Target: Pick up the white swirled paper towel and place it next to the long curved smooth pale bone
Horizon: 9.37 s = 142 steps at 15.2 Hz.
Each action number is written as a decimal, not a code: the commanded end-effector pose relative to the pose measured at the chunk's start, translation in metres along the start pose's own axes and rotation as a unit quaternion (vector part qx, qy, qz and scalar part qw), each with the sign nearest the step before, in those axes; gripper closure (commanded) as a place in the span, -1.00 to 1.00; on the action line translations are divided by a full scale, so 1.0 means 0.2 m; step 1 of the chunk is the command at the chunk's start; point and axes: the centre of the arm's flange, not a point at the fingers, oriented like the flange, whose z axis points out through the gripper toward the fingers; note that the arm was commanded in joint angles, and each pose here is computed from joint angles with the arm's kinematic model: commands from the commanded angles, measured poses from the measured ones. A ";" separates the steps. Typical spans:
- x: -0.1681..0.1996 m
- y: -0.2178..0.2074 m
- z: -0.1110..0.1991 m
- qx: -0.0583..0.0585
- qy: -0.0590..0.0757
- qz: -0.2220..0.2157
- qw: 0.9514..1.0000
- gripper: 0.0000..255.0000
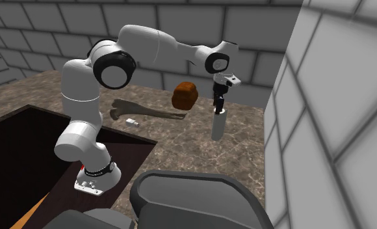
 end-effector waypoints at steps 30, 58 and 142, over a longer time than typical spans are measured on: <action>-0.02 0.01 -0.11 0.000 0.000 0.000 1.000 1.00; -0.08 0.06 -0.85 0.000 0.000 0.000 1.000 1.00; -3.84 -0.66 -0.42 0.000 0.000 0.000 1.000 1.00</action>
